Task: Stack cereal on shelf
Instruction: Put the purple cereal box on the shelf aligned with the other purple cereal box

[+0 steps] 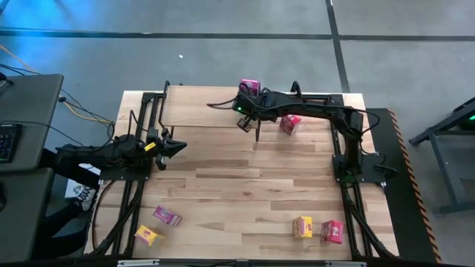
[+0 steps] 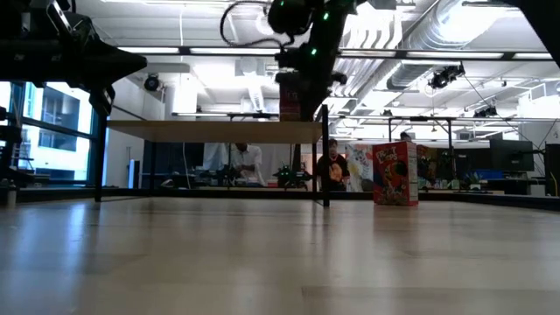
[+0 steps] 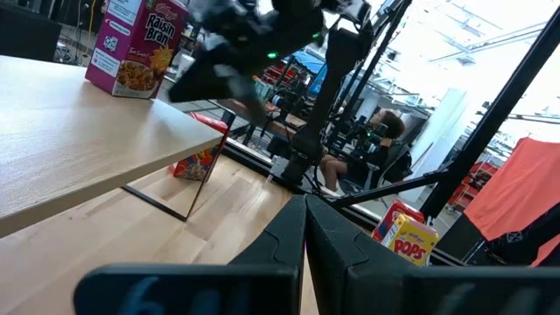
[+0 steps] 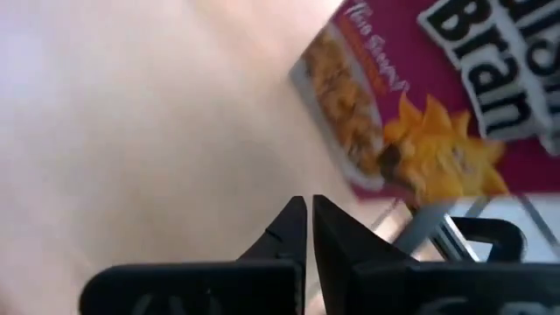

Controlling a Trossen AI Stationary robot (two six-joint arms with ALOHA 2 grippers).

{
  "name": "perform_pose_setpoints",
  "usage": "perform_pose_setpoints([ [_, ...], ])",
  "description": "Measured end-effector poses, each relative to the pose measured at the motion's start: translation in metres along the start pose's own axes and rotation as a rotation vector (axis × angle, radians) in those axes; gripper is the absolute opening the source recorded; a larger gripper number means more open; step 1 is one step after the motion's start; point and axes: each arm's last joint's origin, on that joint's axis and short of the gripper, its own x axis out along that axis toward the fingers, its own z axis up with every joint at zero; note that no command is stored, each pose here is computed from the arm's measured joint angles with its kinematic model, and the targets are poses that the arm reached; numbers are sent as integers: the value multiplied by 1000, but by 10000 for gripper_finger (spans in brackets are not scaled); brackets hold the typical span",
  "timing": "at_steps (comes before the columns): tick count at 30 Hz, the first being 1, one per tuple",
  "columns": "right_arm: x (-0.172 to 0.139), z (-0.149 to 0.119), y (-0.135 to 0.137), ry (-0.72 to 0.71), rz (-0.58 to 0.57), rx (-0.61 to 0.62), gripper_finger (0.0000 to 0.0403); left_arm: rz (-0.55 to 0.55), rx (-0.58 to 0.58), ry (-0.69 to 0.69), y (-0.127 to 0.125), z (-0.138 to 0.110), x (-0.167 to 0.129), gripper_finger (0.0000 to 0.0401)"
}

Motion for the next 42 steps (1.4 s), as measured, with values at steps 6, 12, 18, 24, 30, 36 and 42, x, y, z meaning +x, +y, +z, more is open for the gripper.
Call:
perform_pose_setpoints([
  [6, -46, -14, -15, -27, 197, -39, 0, 0, 0, 0, 0, 0, 0, 3],
  [12, -64, -69, -25, -181, 492, 140, 0, 0, 0, 0, 0, 0, 0, 3],
  [18, -81, -118, -27, -622, 774, 419, 0, 0, 0, 0, 0, 0, 0, 3],
  [24, -79, -161, -31, -920, 916, 559, 0, 1, -4, -24, -1, 2, 0, 3],
  [30, -69, -183, -33, -899, 944, 583, 35, -8, -8, -46, -1, 4, 0, 3],
  [36, -71, -183, -33, -873, 1004, 610, 150, 13, -29, -156, -3, 13, -1, 3],
  [42, -70, -182, -31, -853, 982, 540, 231, 60, -72, -199, -2, 15, -2, 4],
])
